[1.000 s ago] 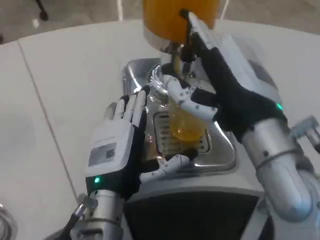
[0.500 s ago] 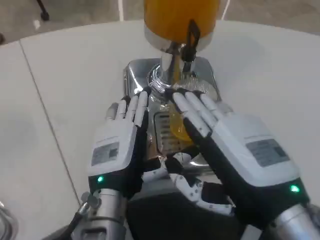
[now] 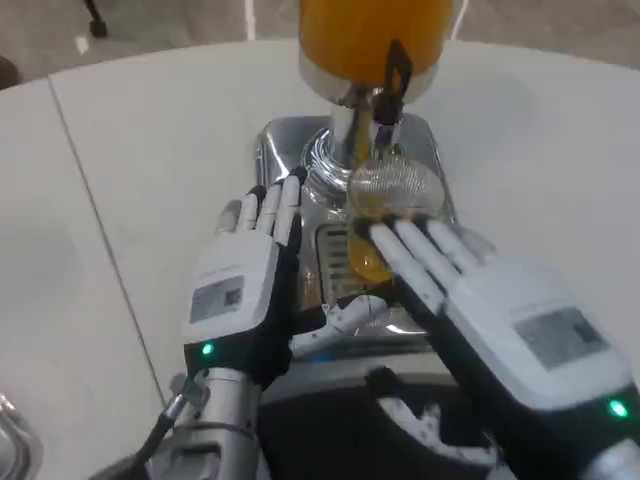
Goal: Grasp the cup under the faucet to collect the drink, then remove the cup.
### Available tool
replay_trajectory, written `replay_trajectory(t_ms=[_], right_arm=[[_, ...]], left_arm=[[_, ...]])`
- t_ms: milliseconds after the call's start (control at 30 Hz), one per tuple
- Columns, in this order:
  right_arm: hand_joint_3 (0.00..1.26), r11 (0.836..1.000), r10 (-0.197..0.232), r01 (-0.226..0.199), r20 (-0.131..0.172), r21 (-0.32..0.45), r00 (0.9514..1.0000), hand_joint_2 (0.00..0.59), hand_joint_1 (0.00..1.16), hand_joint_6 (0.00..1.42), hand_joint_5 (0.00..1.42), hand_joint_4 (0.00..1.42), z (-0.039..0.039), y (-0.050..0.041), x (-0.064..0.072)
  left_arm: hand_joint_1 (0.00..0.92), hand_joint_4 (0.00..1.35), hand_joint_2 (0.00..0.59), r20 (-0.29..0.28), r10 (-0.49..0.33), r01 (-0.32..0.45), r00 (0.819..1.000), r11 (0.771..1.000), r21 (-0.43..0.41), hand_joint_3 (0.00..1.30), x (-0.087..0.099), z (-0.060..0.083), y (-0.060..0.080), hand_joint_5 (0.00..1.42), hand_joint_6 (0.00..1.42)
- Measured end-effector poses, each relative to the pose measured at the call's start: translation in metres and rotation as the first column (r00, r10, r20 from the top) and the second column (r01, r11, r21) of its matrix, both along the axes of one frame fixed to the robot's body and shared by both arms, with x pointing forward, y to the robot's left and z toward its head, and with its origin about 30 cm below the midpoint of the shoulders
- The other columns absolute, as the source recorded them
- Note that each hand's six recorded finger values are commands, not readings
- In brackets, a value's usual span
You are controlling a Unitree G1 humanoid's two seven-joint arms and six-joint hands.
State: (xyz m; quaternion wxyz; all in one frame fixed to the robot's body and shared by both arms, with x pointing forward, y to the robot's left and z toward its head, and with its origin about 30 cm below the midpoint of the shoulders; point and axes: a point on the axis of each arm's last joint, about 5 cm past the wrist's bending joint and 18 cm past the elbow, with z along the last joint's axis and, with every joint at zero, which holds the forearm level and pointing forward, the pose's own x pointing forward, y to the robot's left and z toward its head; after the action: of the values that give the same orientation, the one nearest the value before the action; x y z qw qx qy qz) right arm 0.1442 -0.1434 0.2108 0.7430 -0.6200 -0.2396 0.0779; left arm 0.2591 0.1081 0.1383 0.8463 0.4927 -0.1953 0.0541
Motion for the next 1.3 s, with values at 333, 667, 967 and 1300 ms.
replay_trajectory(t_ms=[333, 667, 967, 1300], right_arm=[[0.0, 1.0, -0.008, 0.008, -0.028, 0.005, 0.9996, 0.443, 0.69, 0.03, 0.0, 0.0, -0.0015, -0.0073, -0.001], [0.0, 1.0, -0.016, 0.015, -0.059, -0.013, 0.9982, 0.436, 0.7, 0.04, 0.0, 0.0, -0.0051, -0.0085, 0.007], [0.0, 1.0, -0.01, 0.011, -0.074, 0.008, 0.9972, 0.435, 0.7, 0.05, 0.0, 0.0, -0.0058, -0.0105, 0.008], [0.0, 1.0, -0.009, 0.009, -0.093, 0.0, 0.9956, 0.43, 0.7, 0.05, 0.0, 0.0, -0.0055, -0.0106, 0.008]], left_arm=[[0.091, 0.0, 0.047, -0.016, -0.015, 0.014, 1.0, 0.999, -0.041, 0.0, 0.006, -0.002, -0.013, 0.0, 0.0], [0.116, 0.0, 0.046, -0.029, -0.024, 0.021, 0.999, 0.995, -0.094, 0.0, 0.021, 0.002, -0.029, 0.0, 0.0], [0.126, 0.0, 0.044, -0.029, -0.014, 0.01, 0.999, 0.994, -0.109, 0.0, 0.028, 0.002, -0.034, 0.0, 0.0], [0.147, 0.0, 0.044, -0.038, -0.034, 0.029, 0.999, 0.991, -0.13, 0.0, 0.036, 0.003, -0.046, 0.01, 0.02]])
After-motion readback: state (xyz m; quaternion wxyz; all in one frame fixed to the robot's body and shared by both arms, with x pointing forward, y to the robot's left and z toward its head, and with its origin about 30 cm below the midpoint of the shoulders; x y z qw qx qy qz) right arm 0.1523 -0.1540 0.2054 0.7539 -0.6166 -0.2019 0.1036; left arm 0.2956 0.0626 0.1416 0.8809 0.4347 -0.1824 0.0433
